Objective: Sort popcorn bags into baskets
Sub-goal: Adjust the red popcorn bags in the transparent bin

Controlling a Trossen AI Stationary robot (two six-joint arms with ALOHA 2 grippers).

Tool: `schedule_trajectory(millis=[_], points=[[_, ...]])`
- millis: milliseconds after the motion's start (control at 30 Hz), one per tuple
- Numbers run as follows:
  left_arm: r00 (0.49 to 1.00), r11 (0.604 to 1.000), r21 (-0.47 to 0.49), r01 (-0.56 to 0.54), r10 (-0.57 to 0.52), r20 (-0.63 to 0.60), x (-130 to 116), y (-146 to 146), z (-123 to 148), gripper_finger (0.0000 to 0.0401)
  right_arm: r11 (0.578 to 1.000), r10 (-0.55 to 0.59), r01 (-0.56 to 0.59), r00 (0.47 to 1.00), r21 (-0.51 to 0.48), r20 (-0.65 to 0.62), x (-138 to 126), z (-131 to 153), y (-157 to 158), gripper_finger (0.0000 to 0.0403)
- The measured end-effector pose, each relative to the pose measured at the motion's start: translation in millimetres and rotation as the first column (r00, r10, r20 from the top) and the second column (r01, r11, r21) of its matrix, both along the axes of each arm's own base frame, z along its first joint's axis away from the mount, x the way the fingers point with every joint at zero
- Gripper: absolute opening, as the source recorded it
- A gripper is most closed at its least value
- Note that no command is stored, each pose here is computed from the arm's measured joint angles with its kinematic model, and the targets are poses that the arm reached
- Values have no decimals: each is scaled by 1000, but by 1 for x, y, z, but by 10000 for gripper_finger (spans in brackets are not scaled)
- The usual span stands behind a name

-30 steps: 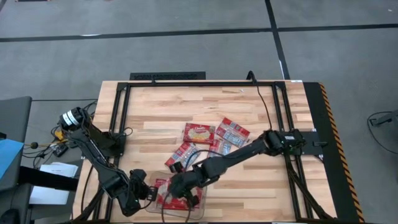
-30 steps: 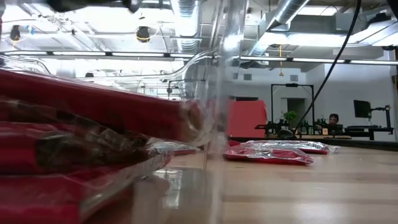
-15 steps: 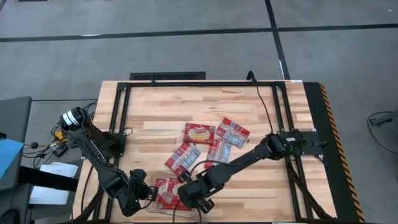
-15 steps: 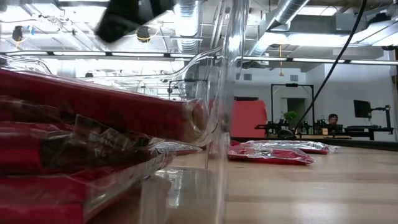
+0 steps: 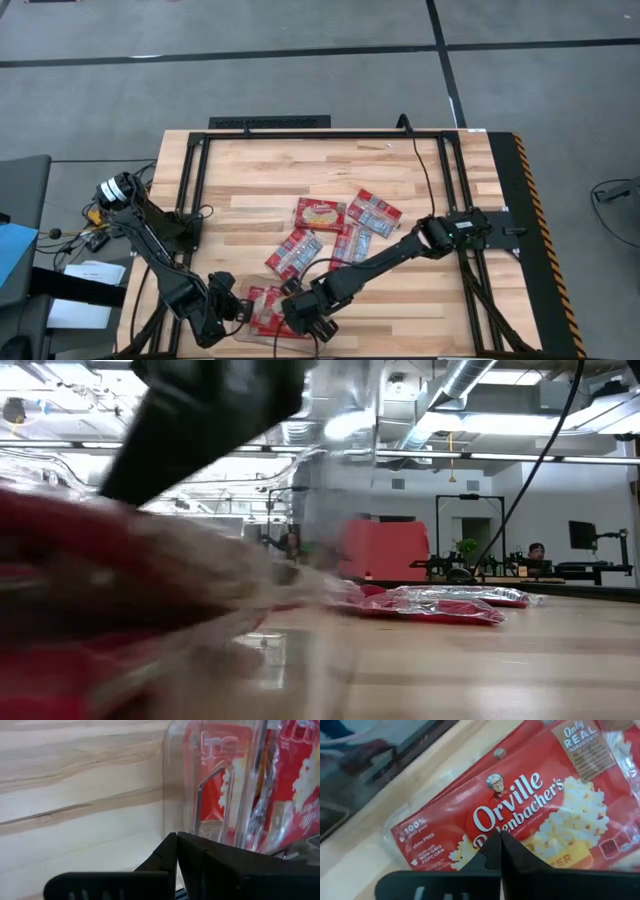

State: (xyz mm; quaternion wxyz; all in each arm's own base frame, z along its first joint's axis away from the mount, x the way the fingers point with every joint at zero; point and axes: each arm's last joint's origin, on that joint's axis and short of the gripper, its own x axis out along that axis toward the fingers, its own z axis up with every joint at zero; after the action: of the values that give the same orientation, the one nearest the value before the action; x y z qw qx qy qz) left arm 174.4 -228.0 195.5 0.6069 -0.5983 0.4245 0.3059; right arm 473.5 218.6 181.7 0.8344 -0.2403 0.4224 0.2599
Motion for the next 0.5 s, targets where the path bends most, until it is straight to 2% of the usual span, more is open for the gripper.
schedule_trajectory(millis=[167,333,500], points=[[1000,1000,7,-6,6,-13,1,2,-1,0,999,-35,34,997,13,72,11,6,-8,24],[1000,1000,20,-11,12,-28,1,5,-1,0,997,-73,72,987,14,143,19,14,-14,18],[999,1000,10,-17,17,-42,1,5,-2,0,995,-87,92,991,-39,104,6,40,-20,13]])
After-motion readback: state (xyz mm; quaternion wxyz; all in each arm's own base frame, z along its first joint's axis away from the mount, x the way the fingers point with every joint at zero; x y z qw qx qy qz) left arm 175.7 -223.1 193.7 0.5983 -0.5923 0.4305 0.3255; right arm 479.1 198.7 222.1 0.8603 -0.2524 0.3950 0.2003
